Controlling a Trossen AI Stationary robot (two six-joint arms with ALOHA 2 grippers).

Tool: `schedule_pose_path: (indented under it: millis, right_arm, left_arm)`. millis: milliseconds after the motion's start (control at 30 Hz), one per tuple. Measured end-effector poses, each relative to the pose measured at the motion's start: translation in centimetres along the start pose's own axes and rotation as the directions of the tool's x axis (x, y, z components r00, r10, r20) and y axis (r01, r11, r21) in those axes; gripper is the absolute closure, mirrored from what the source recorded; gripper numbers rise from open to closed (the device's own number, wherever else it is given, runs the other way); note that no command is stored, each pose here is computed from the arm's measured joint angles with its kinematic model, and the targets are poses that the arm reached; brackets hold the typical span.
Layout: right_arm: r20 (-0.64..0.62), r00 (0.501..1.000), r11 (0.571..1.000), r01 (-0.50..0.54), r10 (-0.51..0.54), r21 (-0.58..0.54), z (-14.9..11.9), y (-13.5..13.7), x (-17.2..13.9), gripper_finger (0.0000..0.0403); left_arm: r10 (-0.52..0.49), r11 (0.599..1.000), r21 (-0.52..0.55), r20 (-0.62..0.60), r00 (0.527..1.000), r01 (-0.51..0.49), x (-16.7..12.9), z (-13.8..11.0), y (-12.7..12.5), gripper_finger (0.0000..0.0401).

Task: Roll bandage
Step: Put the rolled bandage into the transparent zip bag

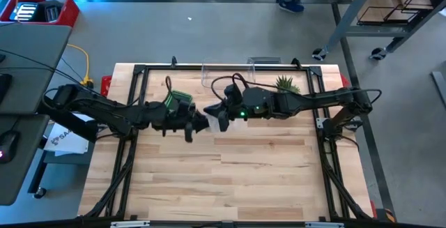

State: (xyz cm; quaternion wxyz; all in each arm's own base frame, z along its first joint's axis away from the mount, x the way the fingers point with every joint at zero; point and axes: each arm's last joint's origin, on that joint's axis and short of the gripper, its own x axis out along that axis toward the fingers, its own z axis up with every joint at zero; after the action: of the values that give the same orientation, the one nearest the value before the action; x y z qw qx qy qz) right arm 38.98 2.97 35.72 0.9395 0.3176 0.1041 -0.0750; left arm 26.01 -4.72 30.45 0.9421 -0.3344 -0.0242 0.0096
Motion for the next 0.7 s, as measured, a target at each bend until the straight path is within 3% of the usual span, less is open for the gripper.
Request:
schedule_pose_path:
  millis: [67,200,333,500,667,700]
  right_arm:
    - [-0.017,1.000,1.000,-0.010,0.010,0.005,-0.3,0.3,-0.1,0.0403]
    - [-0.017,0.999,0.999,-0.048,0.048,0.022,-0.6,0.6,0.3,0.0403]
    - [0.015,0.997,0.995,-0.079,0.078,0.063,-0.6,0.5,0.9,0.0403]
    - [0.083,0.993,0.991,-0.090,0.081,0.104,-0.8,1.6,0.9,0.0403]
    - [0.060,0.990,0.981,-0.136,0.129,0.137,-1.9,2.1,1.3,0.0403]
    - [0.054,0.991,0.982,-0.132,0.125,0.136,-2.0,2.2,1.3,0.0403]
  left_arm:
    - [-0.057,0.996,0.063,-0.008,0.998,0.057,-0.1,-0.1,-0.5,0.0390]
    - [-0.074,0.992,0.101,-0.036,0.997,0.078,0.1,-0.4,-0.5,0.0390]
    - [0.020,0.992,0.125,0.031,0.999,-0.024,0.7,-0.7,0.0,0.0390]
    - [0.048,0.978,0.192,0.176,0.983,-0.082,0.9,0.8,0.5,0.0390]
    - [0.219,0.943,0.156,0.369,0.903,-0.293,1.0,2.0,1.2,0.0391]
    - [0.207,0.947,0.153,0.379,0.902,-0.282,1.2,2.0,1.2,0.0391]
